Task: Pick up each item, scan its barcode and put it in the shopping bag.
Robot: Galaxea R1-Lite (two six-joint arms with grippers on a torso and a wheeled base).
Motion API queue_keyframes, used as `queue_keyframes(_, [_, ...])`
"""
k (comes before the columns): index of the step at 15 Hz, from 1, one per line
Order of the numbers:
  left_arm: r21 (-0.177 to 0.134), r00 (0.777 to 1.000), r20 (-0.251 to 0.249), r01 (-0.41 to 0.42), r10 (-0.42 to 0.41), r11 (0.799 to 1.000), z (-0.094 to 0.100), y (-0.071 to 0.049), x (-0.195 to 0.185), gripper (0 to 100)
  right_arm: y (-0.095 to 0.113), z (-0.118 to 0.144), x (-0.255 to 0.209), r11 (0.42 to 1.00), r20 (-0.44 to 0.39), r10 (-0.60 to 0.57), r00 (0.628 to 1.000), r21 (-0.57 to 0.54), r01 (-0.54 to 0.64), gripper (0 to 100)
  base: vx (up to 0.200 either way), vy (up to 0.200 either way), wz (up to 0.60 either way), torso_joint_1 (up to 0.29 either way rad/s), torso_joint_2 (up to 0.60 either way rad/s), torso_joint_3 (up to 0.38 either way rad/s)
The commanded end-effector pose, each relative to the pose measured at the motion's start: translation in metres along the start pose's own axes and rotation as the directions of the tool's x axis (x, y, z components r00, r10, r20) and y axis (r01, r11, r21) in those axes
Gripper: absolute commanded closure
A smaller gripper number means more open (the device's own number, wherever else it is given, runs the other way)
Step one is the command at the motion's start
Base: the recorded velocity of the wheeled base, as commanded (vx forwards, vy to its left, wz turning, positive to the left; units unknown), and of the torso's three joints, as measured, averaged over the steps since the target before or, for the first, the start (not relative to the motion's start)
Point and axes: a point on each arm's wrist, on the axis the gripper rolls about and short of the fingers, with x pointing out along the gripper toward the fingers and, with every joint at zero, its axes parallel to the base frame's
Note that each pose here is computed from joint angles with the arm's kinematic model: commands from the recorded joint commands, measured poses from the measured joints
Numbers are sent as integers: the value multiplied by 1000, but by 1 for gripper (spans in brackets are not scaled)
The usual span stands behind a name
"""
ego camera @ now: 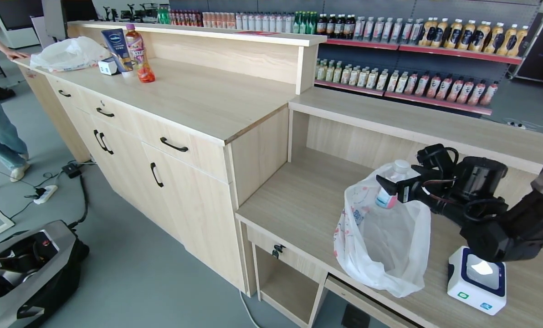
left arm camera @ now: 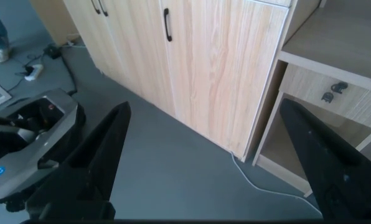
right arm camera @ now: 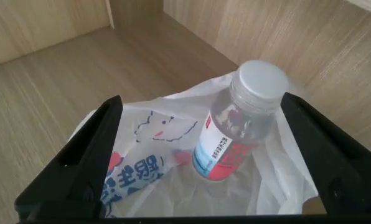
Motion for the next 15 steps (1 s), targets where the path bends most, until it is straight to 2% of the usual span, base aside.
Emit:
queue_keyframes(1, [0, 1000, 0, -1, 1, 1000, 0, 0, 0, 0, -5, 58, -91, 994, 30, -59, 998, -93, 62, 0, 0, 0, 0, 0, 0, 0])
queue_keyframes(4, [0, 1000, 0, -1, 1, 1000, 0, 0, 0, 0, -12, 97, -135, 977, 81, -100, 992, -180, 113, 0, 0, 0, 0, 0, 0, 0])
queue_keyframes(6, [0, 1000, 0, -1, 1, 1000, 0, 0, 0, 0, -18, 112, -150, 951, 133, -137, 982, -261, 168, 0, 0, 0, 0, 25, -65, -43])
queue_keyframes(8, [-1, 1000, 0, -1, 1, 1000, 0, 0, 0, 0, -22, 130, -161, 926, 130, -159, 979, -324, 193, 0, 0, 0, -600, 144, -337, -178])
queue_keyframes(11, [-1, 1000, 0, -1, 1, 1000, 0, 0, 0, 0, -30, 166, -174, 910, 24, -291, 956, -300, 285, 0, 0, 0, -600, 45, -105, -56])
queue_keyframes(13, [0, 1000, 0, -1, 1, 1000, 0, 0, 0, 0, -38, 193, -186, 906, -121, -407, 905, -180, 383, 0, 0, 0, -600, 14, -5, -5])
queue_keyframes(15, [-1, 1000, 0, -1, 1, 1000, 0, 0, 0, 0, -41, 183, -203, 888, -315, -457, 832, -116, 444, 0, 0, 0, -600, 0, -5, 2])
